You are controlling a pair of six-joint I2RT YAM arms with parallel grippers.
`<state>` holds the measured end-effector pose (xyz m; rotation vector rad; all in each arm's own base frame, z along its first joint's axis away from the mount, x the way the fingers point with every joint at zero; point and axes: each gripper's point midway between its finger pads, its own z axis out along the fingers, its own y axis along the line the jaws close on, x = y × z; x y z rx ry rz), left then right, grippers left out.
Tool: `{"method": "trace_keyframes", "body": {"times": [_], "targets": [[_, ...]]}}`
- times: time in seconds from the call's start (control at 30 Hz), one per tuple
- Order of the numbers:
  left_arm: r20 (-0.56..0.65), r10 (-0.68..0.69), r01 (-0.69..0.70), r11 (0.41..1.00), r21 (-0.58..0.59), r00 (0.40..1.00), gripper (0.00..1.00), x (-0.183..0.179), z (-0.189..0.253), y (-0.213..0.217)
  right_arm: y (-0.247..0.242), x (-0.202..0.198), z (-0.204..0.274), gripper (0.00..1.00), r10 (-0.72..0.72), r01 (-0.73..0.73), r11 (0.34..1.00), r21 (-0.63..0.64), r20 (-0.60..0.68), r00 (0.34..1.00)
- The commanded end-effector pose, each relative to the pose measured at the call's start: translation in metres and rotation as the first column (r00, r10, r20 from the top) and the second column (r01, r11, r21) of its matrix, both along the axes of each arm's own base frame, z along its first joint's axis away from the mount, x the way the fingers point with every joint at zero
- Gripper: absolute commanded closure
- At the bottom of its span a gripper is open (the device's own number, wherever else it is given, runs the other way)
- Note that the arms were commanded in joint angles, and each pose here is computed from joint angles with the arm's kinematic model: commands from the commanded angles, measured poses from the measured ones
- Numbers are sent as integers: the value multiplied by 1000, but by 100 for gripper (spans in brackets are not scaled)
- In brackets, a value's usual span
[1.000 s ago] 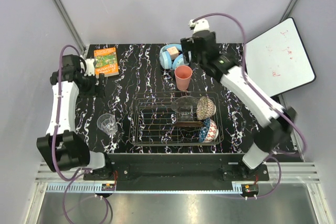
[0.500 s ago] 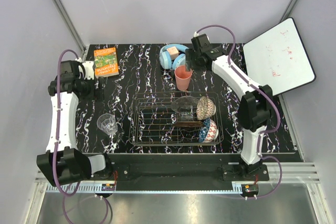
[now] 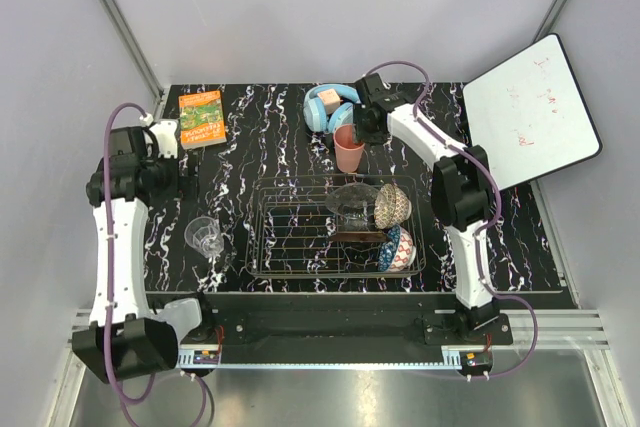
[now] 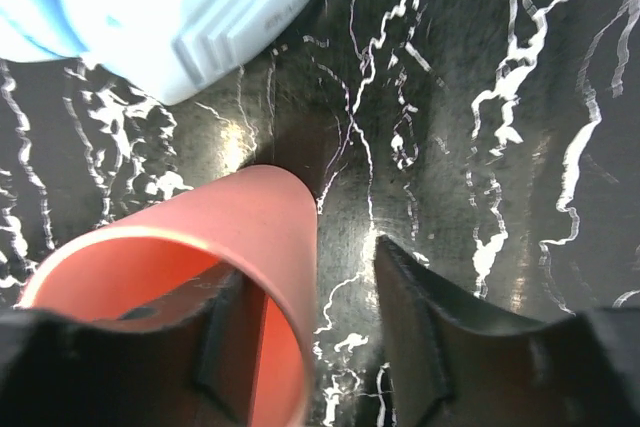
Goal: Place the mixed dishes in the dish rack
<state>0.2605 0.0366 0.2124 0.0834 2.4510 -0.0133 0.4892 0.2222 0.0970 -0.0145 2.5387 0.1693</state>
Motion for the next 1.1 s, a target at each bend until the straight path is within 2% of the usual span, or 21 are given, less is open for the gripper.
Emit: {"method": "trace_keyframes", "body": {"times": [0.0,0.13,0.23,0.27,0.33,0.37,0.43,0.47,0.5,0.53,0.57,0.6,0.63,0.67,0.7,0.73,0.77,0.8,0.83,0.97,1.07], "targets": [[82,-67,69,998,-13,994,1,-3,14,-12,3,3,1,66,-16,16,1000,20,-8,1000],[121,-89,96,994,-50,989,1,-7,26,-23,-1,-1,11,100,-20,20,1000,18,4,1000],[183,-134,161,977,-140,974,1,-1,46,-48,3,-8,47,100,-3,-1,997,74,54,999],[224,-167,207,964,-169,960,1,2,61,-59,5,-8,77,100,2,-15,993,114,115,993],[270,-218,277,939,-203,938,1,6,80,-81,14,-19,101,100,31,-60,980,192,148,989],[327,-270,354,907,-229,905,1,5,101,-97,22,-26,141,100,53,-114,958,263,227,973],[380,-296,416,863,-287,876,1,7,120,-113,42,-50,165,100,121,-212,896,389,244,962],[420,-352,503,797,-333,836,1,0,137,-131,48,-62,209,100,132,-290,844,452,349,928],[426,-359,526,758,-385,830,1,-3,145,-139,64,-89,208,100,192,-337,757,560,302,934],[430,-378,553,718,-423,820,1,-2,149,-146,70,-104,221,100,214,-373,690,620,317,924],[470,-434,634,618,-465,768,1,-14,165,-162,77,-119,267,100,210,-480,581,657,449,869],[468,-445,645,558,-522,763,1,-20,172,-170,84,-145,248,100,241,-408,476,779,331,912],[470,-465,661,500,-560,750,1,-20,175,-175,88,-153,277,100,228,-505,357,786,451,863],[499,-504,702,398,-590,705,1,-32,186,-183,86,-170,257,100,239,-459,303,835,399,885],[492,-506,691,358,-627,708,1,-34,190,-186,87,-182,262,100,247,-373,207,904,321,914],[499,-516,698,325,-638,697,1,-31,191,-187,86,-190,276,100,234,-428,123,895,393,889],[509,-530,708,284,-647,678,1,-35,194,-189,86,-194,254,100,241,-363,103,926,331,912],[509,-533,707,273,-653,676,1,-35,194,-190,87,-201,256,100,250,-312,56,949,289,924],[515,-539,714,260,-650,666,1,-34,194,-191,88,-204,257,100,254,-327,30,945,309,917],[532,-591,733,154,-663,606,1,-44,199,-205,104,-210,251,100,294,-305,38,952,281,913],[540,-608,746,134,-653,582,1,-50,201,-211,112,-211,256,100,315,-297,7,955,280,907]]}}
